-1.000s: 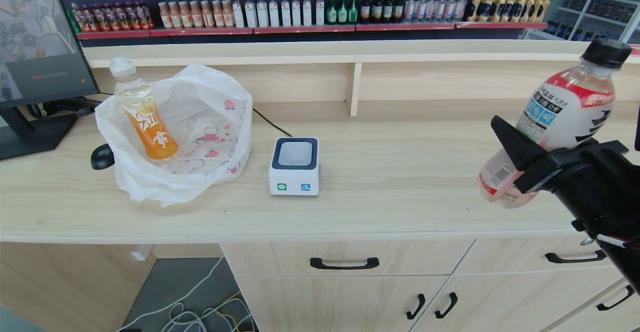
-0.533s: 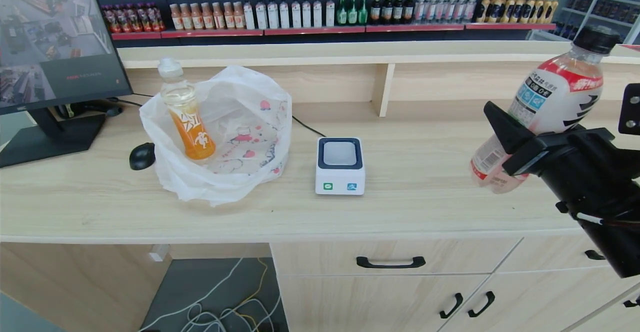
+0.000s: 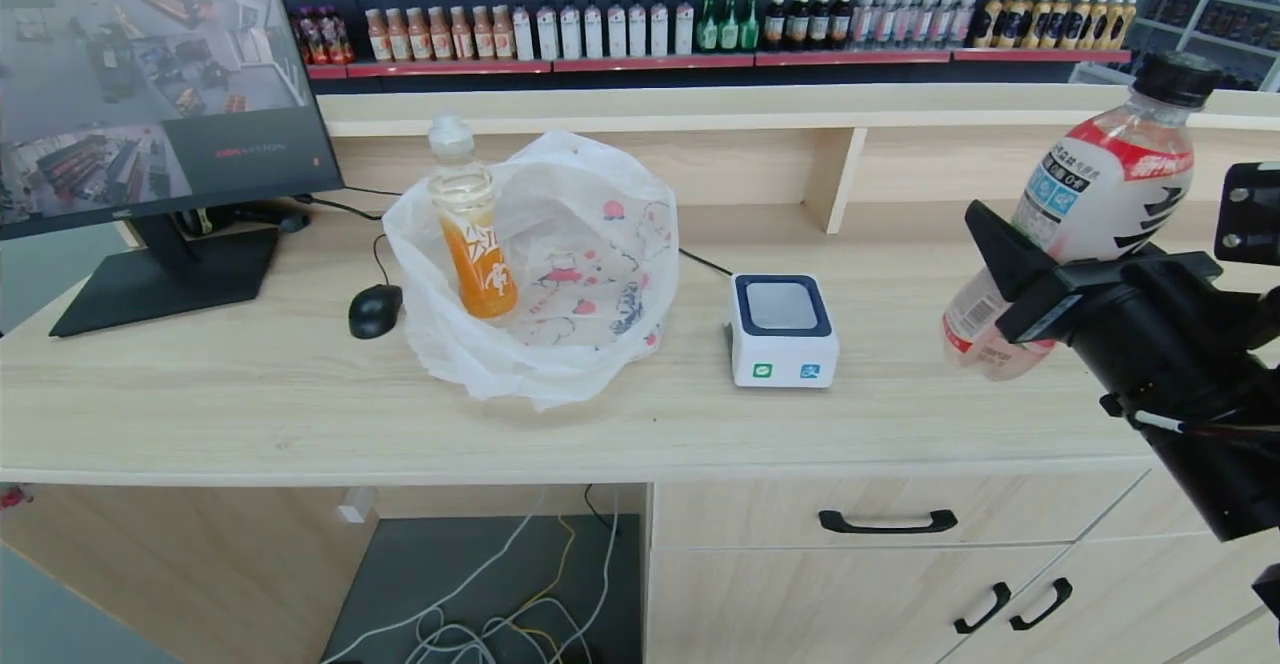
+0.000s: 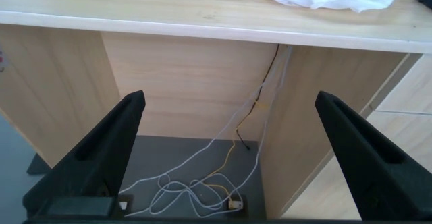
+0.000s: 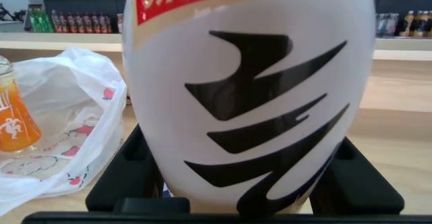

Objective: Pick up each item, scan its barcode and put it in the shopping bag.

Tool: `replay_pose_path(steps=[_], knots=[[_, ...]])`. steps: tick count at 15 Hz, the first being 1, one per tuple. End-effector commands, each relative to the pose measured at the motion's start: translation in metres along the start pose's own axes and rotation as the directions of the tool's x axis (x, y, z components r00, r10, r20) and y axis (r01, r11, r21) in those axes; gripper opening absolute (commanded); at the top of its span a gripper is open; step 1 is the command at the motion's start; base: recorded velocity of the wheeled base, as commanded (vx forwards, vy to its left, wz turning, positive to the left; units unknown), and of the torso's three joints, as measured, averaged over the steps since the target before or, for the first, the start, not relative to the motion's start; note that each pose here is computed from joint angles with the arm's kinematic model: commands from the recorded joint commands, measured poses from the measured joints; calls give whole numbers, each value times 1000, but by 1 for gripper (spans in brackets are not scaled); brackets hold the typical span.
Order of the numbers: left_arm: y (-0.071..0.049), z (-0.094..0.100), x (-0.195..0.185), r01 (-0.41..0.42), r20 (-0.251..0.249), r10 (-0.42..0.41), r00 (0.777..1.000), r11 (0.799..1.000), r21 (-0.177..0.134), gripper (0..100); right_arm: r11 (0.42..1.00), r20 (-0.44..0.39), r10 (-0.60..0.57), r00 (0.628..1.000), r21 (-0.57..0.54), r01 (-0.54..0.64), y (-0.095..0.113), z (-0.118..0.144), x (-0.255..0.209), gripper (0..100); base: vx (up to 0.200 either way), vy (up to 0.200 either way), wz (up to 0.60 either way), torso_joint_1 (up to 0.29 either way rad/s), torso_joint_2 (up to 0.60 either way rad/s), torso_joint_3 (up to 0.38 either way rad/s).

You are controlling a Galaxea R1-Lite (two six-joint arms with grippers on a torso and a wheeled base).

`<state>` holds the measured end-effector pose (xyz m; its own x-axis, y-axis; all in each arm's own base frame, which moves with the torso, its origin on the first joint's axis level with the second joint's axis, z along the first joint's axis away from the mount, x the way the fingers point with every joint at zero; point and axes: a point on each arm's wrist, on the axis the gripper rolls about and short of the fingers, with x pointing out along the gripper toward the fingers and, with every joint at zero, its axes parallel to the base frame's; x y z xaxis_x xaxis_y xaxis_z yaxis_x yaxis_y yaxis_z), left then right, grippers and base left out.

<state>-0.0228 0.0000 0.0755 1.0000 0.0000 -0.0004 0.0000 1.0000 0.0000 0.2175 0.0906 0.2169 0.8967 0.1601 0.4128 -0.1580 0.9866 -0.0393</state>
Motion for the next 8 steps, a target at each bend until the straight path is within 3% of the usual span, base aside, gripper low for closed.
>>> replay_pose_path(steps=[1,8], knots=[[0,0,0,2,0,-2,1000,1000,0,100,1000,-11,3,1000,-2,-3,0,-3,-1,0,0,200,0,2,7,7],[0,0,0,0,0,0,1000,1000,5,100,1000,2,-8,1000,-11,8,1,-4,9,0,0,0,0,0,0,0]])
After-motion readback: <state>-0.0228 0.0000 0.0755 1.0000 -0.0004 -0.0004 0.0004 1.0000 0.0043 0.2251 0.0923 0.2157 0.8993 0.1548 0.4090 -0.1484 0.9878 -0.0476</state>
